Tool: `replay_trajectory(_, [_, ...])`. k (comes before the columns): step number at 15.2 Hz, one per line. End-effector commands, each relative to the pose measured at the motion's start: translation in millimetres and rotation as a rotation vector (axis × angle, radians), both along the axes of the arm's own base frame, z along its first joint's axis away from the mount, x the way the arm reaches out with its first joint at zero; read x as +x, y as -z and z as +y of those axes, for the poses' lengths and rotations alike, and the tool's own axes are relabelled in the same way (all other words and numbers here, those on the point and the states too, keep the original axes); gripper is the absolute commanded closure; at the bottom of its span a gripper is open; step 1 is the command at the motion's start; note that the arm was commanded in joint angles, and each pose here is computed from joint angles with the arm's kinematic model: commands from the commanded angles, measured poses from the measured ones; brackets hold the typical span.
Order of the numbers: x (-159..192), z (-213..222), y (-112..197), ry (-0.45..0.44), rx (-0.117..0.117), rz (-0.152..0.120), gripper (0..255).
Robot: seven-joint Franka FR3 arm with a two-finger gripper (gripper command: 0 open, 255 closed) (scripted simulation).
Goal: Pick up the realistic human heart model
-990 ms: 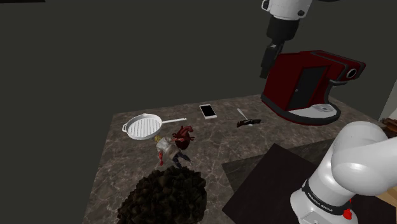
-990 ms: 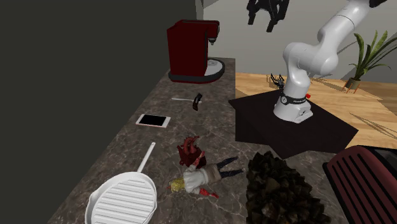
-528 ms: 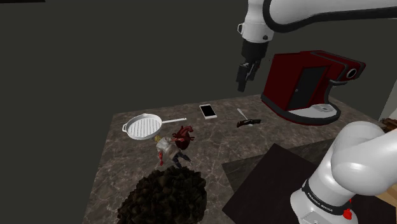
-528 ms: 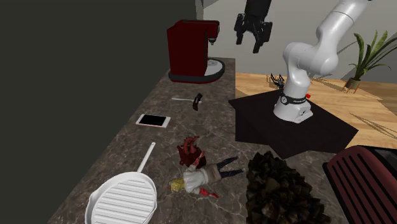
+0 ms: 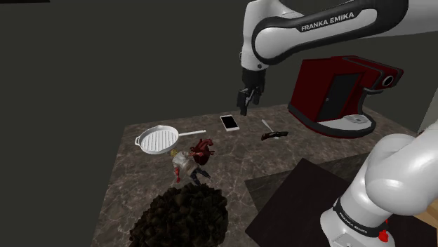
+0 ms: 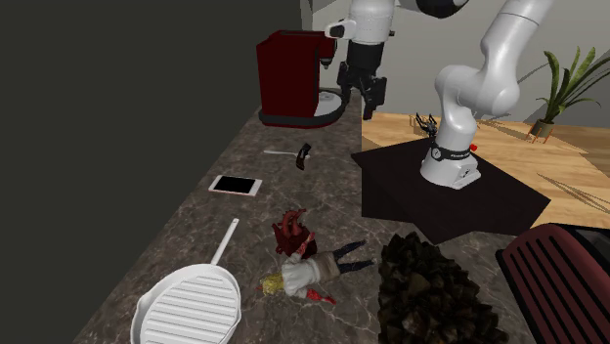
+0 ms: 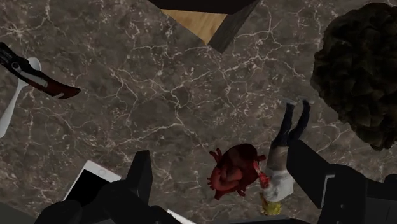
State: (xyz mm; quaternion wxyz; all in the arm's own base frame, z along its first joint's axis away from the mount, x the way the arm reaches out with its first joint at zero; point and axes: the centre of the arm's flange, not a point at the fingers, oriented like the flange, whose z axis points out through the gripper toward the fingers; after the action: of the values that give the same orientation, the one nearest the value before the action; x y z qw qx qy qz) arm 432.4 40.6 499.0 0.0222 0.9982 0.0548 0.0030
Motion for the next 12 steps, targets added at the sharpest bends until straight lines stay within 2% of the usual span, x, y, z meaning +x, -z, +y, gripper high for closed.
replay_trajectory(1, [18.5, 4.6, 22.1, 0.013, 0.008, 0.011, 0])
replay_trajectory(12, [113.6, 24.4, 137.2, 0.082, 0.053, 0.077, 0])
